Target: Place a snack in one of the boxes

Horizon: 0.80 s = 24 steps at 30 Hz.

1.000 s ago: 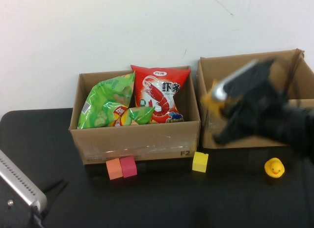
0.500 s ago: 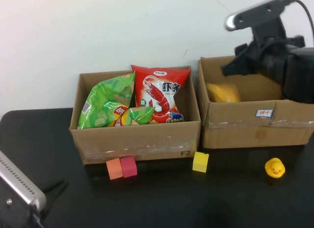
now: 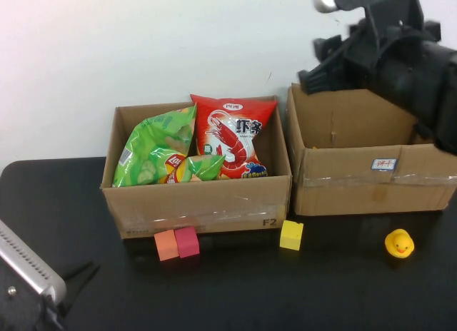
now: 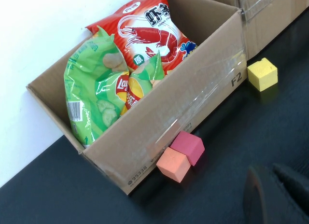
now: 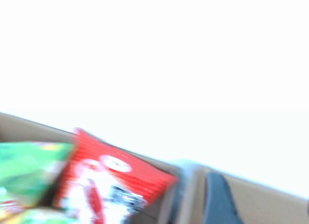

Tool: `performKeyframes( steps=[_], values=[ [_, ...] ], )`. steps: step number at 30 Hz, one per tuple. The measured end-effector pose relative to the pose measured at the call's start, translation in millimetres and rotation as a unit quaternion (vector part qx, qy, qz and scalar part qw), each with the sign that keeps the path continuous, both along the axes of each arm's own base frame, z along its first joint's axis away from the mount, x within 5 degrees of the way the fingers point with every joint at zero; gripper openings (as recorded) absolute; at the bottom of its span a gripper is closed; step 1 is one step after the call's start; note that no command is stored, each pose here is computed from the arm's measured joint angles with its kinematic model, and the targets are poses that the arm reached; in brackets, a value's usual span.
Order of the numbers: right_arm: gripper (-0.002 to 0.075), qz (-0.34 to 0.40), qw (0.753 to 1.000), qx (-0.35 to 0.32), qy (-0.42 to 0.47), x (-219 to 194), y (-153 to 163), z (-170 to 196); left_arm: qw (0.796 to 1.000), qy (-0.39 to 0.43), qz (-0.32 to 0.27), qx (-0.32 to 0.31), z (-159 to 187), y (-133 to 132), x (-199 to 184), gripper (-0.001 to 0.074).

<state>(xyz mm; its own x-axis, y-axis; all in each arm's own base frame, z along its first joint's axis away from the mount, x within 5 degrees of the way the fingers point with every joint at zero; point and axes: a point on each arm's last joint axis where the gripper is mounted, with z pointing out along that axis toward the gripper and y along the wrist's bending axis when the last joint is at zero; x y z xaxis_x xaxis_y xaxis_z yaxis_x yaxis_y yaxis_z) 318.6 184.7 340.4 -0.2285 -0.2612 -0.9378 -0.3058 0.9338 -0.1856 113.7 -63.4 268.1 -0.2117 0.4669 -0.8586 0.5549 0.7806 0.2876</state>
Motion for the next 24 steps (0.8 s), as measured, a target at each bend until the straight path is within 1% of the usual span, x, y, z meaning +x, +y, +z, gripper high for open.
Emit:
performKeyframes(
  steps=[2, 6, 8, 11, 15, 17, 19, 20, 21, 24],
  values=[
    [0.0298, 0.053, 0.998, -0.015, -0.020, -26, 9, 11, 1.000, 0.000, 0.000, -0.001, 0, 0, 0, -0.0001],
    [0.0088, 0.175, 0.982, -0.057, -0.051, -83, 25, 14, 1.000, 0.000, 0.000, -0.001, 0, 0, 0, -0.0001],
    [0.0039, 0.211, 0.974, -0.067, -0.052, -106, 25, 7, 1.000, 0.000, 0.000, -0.001, 0, 0, 0, -0.0001],
    [0.0009, 0.245, 0.965, -0.077, -0.044, -131, 18, -7, 1.000, 0.002, 0.002, -0.004, 0, 0, 0, -0.0001],
    [0.0001, 0.291, 0.953, -0.079, -0.028, -156, 4, -30, 1.000, 0.005, 0.005, -0.010, 0, 0, 0, -0.0001],
    [0.0000, 0.315, 0.946, -0.069, -0.025, -167, -2, -36, 1.000, 0.007, 0.007, -0.013, 0, 0, 0, -0.0001],
    [-0.0001, 0.344, 0.938, -0.041, -0.017, -178, -5, -39, 1.000, 0.009, 0.009, -0.017, 0, 0, 0, -0.0001],
    [-0.0001, 0.362, 0.932, -0.023, -0.018, -184, -5, -37, 1.000, 0.010, 0.010, -0.019, 0, 0, 0, -0.0001],
    [-0.0001, 0.401, 0.916, 0.012, -0.020, -195, -5, -31, 1.000, 0.011, 0.012, -0.022, 0, 0, 0, -0.0001],
    [-0.0001, 0.474, 0.877, 0.075, -0.008, -215, -3, -20, 0.999, 0.016, 0.016, -0.030, 0, 0, 0, -0.0001]
  ],
)
